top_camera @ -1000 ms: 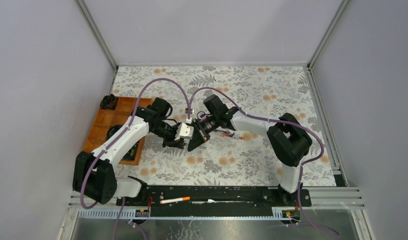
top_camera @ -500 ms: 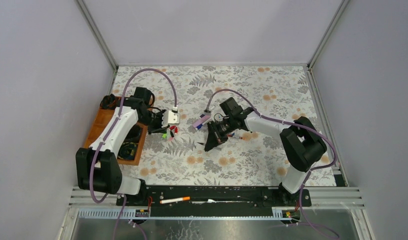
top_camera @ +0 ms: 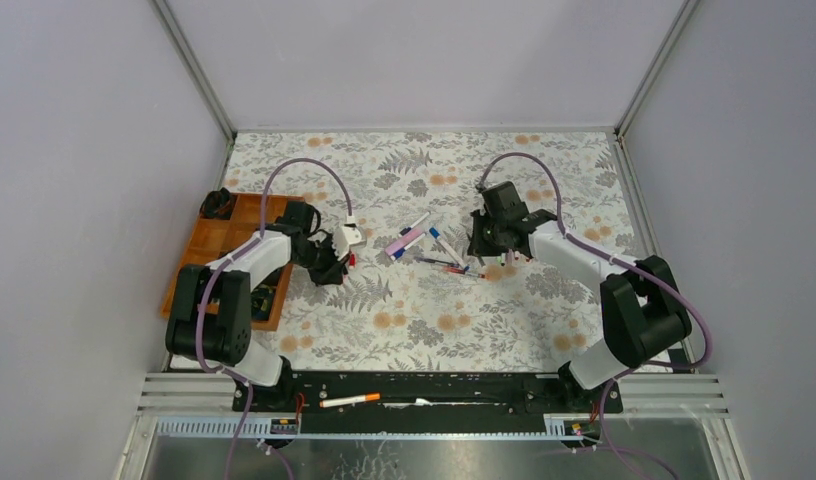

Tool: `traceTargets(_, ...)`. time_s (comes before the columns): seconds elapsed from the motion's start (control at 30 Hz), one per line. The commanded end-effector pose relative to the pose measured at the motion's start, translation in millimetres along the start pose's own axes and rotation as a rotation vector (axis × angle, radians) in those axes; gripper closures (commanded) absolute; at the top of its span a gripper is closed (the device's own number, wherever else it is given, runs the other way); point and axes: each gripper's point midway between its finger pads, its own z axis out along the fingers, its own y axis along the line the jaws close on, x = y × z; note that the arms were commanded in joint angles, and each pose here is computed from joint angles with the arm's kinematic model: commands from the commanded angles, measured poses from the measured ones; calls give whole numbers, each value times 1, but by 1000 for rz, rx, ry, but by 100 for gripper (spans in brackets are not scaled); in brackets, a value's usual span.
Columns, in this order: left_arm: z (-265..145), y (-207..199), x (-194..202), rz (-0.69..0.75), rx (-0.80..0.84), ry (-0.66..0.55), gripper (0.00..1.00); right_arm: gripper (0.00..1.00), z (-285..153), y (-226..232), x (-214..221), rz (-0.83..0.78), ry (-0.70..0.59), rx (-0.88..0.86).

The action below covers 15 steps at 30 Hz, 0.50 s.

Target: Open the pen caps

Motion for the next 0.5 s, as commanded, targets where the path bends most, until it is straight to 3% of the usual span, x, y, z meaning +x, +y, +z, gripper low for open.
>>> traceTargets(0.0,11,23,-7,-37,-135,-18,90,100,-3,-62,-32,52,-173,329)
traceTargets(0.27,16,31,-1,-74,-181,40,79,98,8,-94,-40,75,-183,461)
traceTargets(0.47,15,29,0,-73,-186,46,63,95,16,-103,-44,70,-180,490)
